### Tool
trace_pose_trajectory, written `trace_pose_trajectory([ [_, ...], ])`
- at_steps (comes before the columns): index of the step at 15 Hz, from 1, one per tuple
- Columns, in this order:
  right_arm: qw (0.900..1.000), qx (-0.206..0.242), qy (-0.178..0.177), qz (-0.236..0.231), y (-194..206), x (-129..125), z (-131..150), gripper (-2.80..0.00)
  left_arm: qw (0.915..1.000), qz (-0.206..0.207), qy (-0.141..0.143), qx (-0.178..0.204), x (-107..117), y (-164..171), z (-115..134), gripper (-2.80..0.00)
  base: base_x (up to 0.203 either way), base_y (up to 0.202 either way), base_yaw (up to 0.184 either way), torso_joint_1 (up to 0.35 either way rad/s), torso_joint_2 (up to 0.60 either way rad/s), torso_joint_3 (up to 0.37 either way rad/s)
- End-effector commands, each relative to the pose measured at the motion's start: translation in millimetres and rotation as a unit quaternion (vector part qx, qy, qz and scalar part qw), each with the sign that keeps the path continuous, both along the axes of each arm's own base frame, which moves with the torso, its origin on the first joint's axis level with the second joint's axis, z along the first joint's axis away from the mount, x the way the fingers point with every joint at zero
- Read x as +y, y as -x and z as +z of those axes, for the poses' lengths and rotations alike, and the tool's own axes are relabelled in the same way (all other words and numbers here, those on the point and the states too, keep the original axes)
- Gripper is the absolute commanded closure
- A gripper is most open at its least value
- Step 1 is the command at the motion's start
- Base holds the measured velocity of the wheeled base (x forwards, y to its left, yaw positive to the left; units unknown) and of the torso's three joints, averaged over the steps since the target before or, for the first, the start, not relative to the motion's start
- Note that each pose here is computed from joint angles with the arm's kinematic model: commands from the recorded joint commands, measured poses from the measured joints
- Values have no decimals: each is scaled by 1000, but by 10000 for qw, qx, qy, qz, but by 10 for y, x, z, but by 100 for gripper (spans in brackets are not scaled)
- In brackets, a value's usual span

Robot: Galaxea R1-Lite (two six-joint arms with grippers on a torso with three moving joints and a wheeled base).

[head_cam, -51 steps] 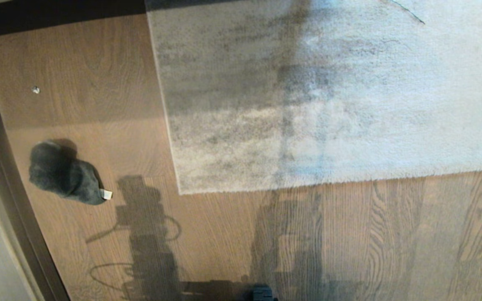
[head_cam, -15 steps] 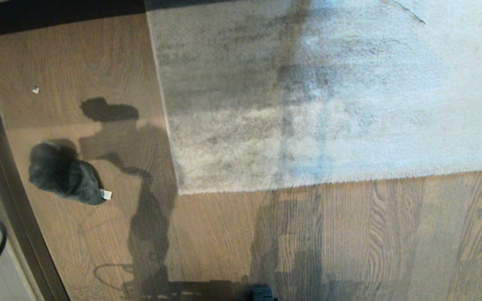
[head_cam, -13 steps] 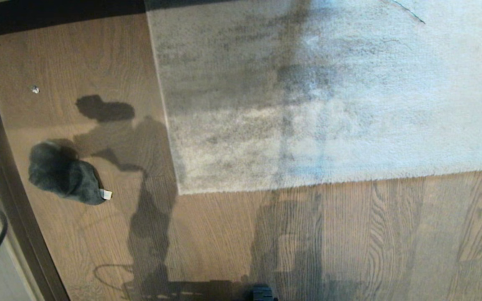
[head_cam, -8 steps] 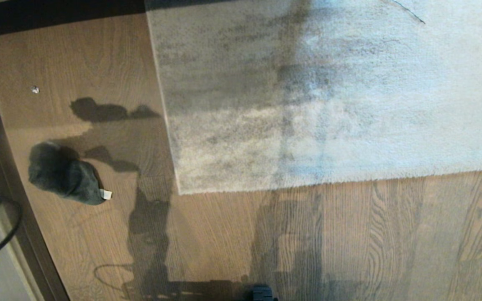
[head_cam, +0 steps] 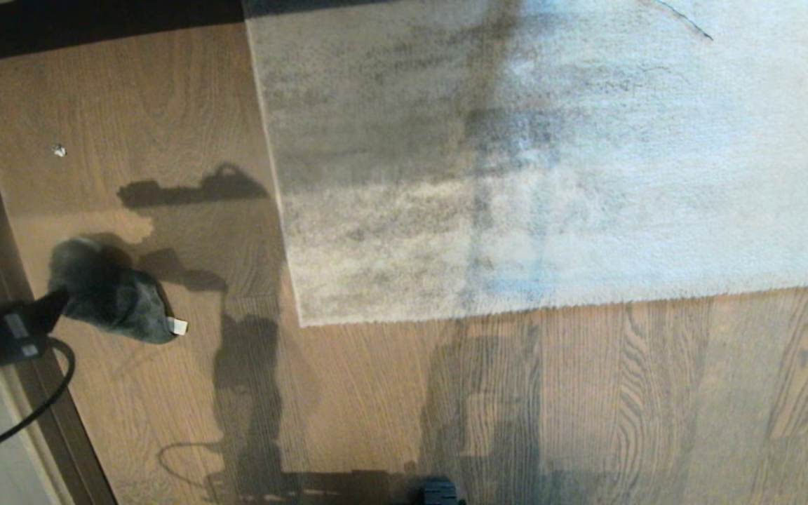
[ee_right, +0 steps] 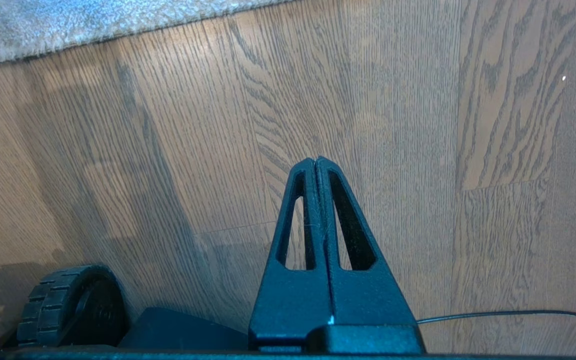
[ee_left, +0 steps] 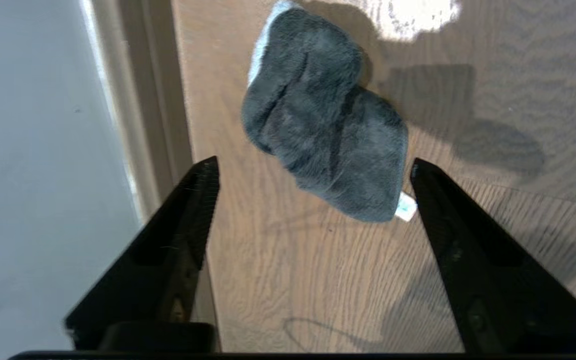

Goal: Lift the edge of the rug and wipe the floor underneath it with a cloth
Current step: Pick up the rag

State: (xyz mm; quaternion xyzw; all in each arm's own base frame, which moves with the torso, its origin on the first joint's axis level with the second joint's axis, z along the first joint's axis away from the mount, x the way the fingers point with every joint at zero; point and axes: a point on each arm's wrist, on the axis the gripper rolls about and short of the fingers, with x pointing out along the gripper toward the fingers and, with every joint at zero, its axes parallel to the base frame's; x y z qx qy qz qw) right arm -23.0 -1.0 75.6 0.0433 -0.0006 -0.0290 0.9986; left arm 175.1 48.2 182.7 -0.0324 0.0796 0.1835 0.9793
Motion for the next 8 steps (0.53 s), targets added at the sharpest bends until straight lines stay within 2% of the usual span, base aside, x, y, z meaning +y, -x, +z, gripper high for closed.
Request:
trace_pose_trajectory([
  [1,10000,9,-4,-1,-1,0,0,0,9999,-90,37,122,19,-143,-102,-280,0,0,0,0,0,0],
  [4,10000,3,-4,-1,0,0,0,0,9996,-269,19,95,5,-357,-199,-280,0,0,0,0,0,0],
  [8,10000,9,-4,-1,-1,0,0,0,9985,-398,-112,-363,0,-599,-201,-280,0,0,0,0,0,0],
])
